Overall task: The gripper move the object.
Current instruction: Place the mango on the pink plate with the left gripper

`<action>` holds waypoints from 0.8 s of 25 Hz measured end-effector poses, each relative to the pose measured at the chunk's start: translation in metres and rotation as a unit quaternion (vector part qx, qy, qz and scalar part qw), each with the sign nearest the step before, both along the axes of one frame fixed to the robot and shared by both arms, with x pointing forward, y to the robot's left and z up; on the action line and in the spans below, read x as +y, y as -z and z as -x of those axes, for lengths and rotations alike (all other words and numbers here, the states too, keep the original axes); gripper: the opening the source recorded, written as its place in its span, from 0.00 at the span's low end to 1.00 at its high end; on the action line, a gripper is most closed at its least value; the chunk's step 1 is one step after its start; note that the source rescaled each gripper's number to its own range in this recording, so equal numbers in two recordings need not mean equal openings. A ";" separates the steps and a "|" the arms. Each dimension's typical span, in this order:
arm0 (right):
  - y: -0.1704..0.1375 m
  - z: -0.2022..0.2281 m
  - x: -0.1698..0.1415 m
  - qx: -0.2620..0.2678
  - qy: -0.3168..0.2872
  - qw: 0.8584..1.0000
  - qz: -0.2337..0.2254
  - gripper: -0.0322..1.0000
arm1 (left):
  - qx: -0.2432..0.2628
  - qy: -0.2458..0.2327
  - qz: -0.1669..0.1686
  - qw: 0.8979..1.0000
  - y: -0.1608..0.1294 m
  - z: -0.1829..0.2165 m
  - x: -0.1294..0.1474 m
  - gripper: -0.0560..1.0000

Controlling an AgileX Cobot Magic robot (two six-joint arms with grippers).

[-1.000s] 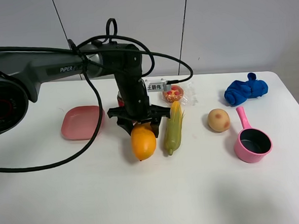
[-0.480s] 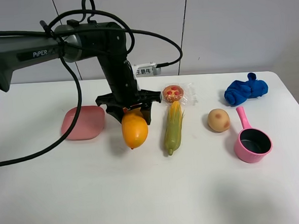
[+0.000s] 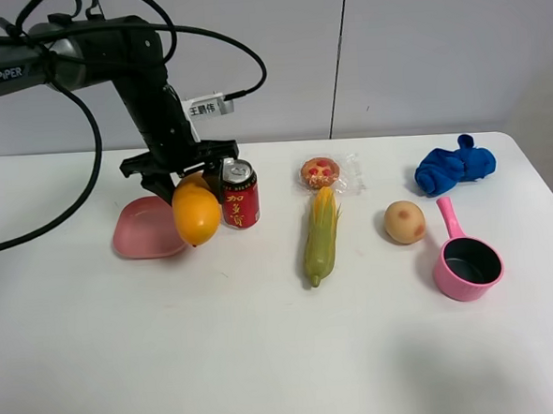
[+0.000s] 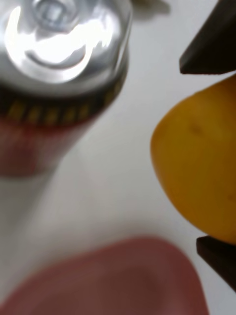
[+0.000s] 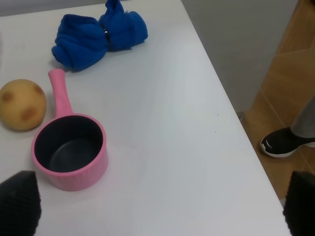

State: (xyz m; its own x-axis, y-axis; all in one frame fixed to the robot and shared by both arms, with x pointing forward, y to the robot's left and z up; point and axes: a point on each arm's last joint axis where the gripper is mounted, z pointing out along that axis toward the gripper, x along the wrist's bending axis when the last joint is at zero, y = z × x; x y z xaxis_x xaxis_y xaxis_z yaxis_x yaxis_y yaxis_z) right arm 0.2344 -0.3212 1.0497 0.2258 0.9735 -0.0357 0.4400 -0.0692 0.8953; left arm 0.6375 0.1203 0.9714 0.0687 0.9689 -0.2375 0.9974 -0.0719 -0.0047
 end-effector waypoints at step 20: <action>0.000 0.000 0.000 0.000 0.000 1.000 0.000 1.00 | -0.071 -0.028 0.000 0.997 0.018 -0.039 0.090 0.05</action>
State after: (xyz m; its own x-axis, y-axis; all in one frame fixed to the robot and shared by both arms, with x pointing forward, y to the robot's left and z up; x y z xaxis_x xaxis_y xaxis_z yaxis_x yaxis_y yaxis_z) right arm 0.2344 -0.3212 1.0497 0.2258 0.9735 -0.0357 0.4400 -0.0692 0.8953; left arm 0.6770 0.2098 0.9534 0.0471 0.9723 -0.2291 0.9905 -0.0157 0.1369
